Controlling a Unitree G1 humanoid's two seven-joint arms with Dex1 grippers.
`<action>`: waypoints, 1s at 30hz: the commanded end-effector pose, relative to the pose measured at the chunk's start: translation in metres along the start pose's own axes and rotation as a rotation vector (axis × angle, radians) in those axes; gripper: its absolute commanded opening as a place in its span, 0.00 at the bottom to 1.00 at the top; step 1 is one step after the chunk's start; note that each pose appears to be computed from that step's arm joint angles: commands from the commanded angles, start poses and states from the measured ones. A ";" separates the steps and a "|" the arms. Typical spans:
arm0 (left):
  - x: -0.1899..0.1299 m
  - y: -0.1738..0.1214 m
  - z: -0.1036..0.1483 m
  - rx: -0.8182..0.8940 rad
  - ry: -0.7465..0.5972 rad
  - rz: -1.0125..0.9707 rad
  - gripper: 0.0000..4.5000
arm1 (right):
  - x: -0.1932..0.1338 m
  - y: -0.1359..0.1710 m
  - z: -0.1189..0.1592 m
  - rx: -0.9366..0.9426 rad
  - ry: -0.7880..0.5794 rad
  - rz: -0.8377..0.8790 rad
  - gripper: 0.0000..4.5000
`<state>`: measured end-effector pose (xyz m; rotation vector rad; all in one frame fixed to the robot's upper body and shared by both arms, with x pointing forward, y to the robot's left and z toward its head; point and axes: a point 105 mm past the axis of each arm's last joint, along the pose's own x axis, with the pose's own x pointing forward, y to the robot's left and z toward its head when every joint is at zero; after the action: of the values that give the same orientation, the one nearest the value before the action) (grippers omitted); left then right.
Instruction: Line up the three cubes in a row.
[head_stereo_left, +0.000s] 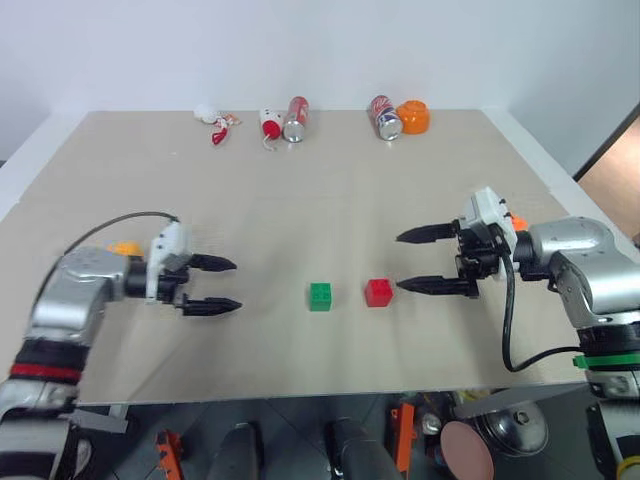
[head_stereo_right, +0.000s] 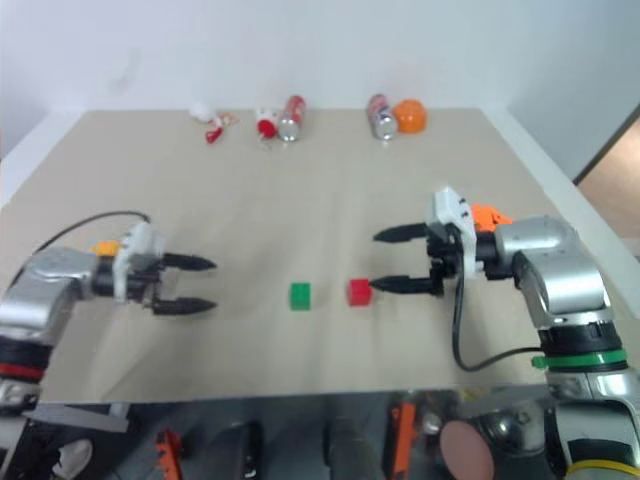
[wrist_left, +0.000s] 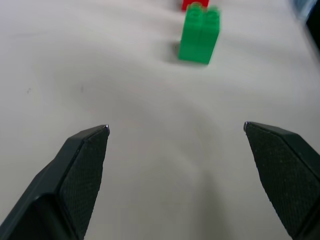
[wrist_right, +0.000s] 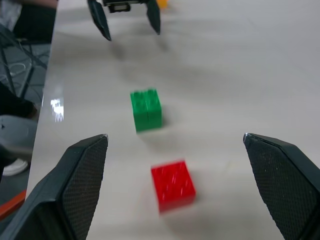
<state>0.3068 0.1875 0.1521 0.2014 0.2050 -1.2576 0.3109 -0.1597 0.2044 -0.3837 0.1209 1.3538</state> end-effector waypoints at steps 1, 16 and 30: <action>-0.023 0.016 0.023 -0.042 -0.148 0.260 0.99 | 0.007 -0.003 0.037 -0.071 -0.134 -0.029 1.00; -0.102 0.034 0.013 -0.218 -0.408 1.146 0.99 | 0.050 0.030 0.045 -0.131 -0.155 0.159 1.00; -0.128 0.052 -0.026 -0.256 -0.332 1.392 0.99 | 0.072 0.025 0.051 -0.143 -0.226 0.103 1.00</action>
<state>0.3188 0.3239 0.1544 -0.1383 -0.0454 0.1200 0.2963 -0.0733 0.2151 -0.3247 -0.0970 1.5166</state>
